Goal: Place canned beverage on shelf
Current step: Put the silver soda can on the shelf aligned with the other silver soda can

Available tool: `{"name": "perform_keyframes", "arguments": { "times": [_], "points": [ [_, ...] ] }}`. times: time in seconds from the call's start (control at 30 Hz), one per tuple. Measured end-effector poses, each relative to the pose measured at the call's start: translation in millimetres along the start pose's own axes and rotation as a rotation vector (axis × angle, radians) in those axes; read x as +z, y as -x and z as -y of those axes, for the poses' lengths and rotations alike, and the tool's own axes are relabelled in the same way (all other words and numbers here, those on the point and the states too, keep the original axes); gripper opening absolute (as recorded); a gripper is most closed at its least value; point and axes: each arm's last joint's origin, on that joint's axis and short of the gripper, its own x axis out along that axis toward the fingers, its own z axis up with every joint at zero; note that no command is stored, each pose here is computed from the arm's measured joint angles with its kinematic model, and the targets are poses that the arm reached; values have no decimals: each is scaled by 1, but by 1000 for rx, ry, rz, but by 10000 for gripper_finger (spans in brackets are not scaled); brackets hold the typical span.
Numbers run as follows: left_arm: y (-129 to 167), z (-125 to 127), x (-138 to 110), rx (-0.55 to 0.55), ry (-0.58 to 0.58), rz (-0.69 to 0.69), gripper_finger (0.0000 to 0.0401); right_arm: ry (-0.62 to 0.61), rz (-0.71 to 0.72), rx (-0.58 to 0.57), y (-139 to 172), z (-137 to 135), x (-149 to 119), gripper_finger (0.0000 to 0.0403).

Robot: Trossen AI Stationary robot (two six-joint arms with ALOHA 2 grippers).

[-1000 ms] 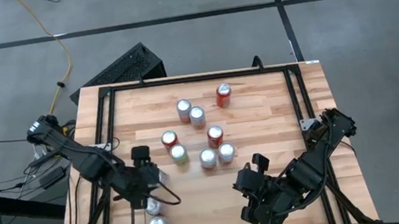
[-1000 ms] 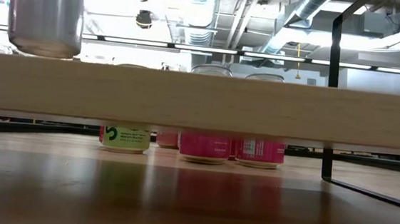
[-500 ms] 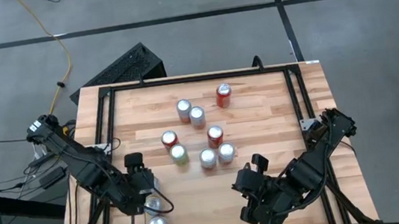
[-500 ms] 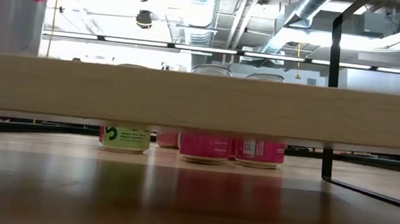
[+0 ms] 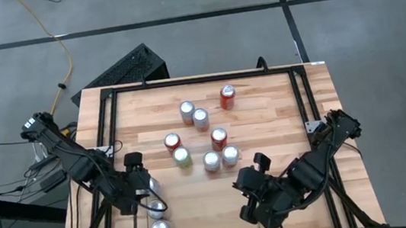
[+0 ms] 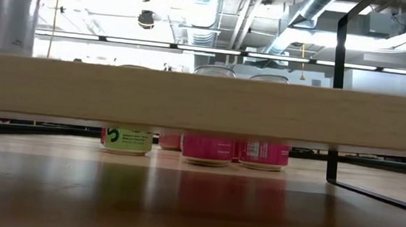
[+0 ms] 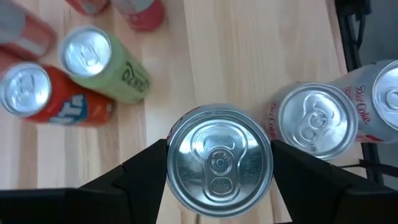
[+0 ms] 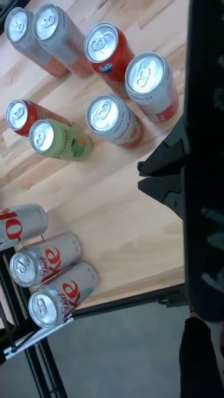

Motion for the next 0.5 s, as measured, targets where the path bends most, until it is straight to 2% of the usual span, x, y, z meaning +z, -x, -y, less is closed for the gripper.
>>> {"name": "perform_keyframes", "arguments": {
  "times": [0.17,0.3,0.5],
  "points": [
    [-3,-7,-8,-73,-76,-32,249,-10,0,-10,-3,3,4,0],
    [-9,-8,-11,-139,-184,-70,249,-13,1,-18,-6,5,6,0],
    [-12,-17,-3,-135,-259,-31,249,-20,-1,-25,-9,8,10,0]
  ]
}}
